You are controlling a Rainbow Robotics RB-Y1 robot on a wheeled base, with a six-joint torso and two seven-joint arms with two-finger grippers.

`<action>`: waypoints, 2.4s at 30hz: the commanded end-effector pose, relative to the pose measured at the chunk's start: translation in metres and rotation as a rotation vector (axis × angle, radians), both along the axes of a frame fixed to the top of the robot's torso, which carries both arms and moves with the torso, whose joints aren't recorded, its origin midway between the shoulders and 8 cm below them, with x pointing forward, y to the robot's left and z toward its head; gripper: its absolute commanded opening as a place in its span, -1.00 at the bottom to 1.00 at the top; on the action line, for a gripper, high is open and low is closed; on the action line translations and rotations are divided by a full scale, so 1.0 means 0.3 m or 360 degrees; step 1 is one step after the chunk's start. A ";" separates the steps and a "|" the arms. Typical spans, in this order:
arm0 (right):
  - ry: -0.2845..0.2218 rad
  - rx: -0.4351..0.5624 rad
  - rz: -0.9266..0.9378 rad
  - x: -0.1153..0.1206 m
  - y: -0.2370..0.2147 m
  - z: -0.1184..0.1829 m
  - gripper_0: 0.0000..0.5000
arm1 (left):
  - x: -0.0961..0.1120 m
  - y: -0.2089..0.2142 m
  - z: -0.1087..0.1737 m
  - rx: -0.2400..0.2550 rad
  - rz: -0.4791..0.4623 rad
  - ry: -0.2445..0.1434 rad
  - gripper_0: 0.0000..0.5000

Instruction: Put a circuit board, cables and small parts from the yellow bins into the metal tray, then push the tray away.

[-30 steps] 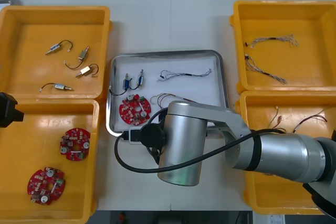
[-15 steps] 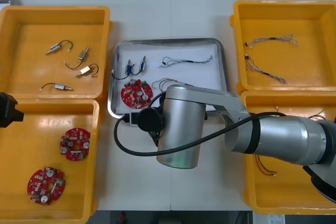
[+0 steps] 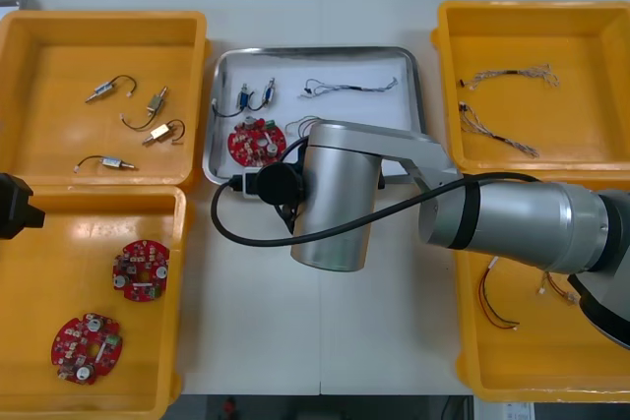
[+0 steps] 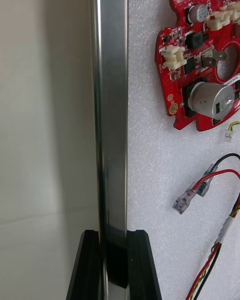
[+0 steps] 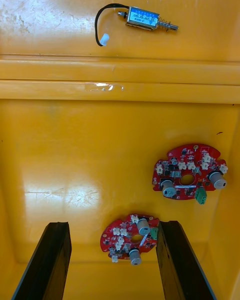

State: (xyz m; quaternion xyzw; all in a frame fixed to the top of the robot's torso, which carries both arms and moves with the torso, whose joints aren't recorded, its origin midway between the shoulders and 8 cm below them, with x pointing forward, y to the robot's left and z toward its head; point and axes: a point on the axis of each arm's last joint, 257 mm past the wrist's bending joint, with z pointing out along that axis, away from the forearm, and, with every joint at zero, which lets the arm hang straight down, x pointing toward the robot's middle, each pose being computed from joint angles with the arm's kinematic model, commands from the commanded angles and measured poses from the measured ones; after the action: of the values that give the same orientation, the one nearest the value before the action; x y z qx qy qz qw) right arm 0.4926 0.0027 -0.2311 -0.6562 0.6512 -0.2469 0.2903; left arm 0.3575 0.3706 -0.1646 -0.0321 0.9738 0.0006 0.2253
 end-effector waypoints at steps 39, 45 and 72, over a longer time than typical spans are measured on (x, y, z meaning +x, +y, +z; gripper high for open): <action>-0.0266 0.0175 0.0137 0.371 0.055 0.193 -1.00 | -0.015 0.041 0.039 0.0101 -0.0056 -0.0023 1.00; -0.0314 0.0168 0.0187 0.412 0.064 0.221 -1.00 | -0.015 0.041 0.039 0.0101 -0.0056 -0.0023 1.00; -0.0072 0.0340 0.0102 0.301 0.118 0.266 1.00 | -0.015 0.041 0.039 0.0101 -0.0056 -0.0023 1.00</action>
State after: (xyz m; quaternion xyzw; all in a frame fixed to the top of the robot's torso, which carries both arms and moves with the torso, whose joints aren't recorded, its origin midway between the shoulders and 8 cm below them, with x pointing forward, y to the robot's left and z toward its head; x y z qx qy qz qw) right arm 0.5856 0.0179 -0.1951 -0.6298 0.6637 -0.1906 0.3557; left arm 0.3575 0.3705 -0.1646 -0.0320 0.9737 0.0006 0.2254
